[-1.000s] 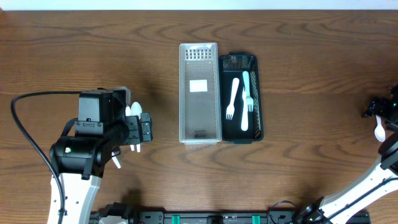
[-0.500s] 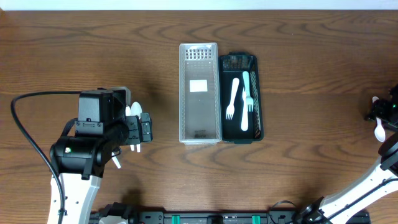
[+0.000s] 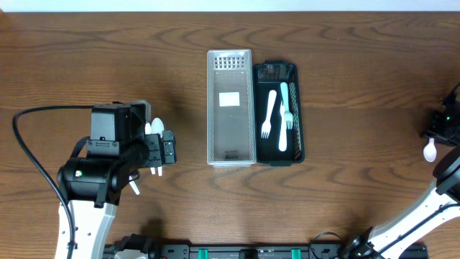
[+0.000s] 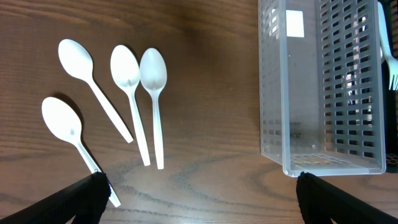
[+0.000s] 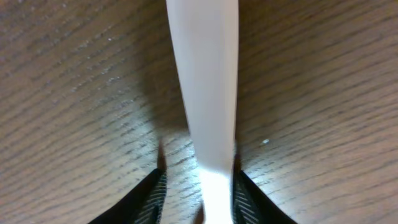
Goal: Pack container
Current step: 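Return the right gripper right and grasp a white spoon by its handle, then carry the spoon with the right gripper and drop it into the black basket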
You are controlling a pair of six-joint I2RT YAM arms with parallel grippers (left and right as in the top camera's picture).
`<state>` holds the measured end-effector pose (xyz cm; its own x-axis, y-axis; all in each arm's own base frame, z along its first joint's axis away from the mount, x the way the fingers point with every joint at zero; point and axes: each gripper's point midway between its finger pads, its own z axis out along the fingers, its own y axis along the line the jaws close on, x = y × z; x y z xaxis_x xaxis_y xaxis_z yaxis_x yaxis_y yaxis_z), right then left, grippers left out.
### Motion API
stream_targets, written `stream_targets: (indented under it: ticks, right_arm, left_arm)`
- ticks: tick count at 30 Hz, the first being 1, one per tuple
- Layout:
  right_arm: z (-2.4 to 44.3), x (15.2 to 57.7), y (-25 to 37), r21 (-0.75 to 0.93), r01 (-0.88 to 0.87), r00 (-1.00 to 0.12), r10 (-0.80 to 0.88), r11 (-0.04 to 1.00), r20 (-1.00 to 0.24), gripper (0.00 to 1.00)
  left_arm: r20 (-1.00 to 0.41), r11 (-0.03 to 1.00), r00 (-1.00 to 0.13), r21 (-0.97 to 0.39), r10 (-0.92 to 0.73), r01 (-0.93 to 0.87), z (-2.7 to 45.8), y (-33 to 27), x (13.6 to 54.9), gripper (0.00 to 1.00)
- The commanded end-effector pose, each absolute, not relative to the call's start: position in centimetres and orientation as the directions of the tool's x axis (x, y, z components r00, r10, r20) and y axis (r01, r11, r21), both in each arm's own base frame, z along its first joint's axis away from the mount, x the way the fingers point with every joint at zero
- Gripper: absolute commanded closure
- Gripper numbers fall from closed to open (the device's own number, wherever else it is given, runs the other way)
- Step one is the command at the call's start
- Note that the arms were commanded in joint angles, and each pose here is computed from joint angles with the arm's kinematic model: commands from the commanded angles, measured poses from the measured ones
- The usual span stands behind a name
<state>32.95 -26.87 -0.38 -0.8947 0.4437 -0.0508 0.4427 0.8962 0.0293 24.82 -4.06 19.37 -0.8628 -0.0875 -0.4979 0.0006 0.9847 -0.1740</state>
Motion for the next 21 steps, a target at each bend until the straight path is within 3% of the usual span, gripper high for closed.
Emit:
stream_targets:
  ticks: [1,21]
  right_arm:
    - [-2.02,32.96,-24.59,0.088,0.422,-0.906,0.424,0.902,-0.006,0.67]
    - [-1.4,33.78,-24.1,0.116,0.483,-0.873,0.488,0.868,-0.018,0.98]
  left_arm:
    - [-0.519,0.983,-0.851,-0.18,-0.08,0.018,20.26,-4.18,24.99,0.02]
    - [-0.519,0.983,-0.851,-0.18,-0.08,0.018,20.26,-4.18,24.99,0.02]
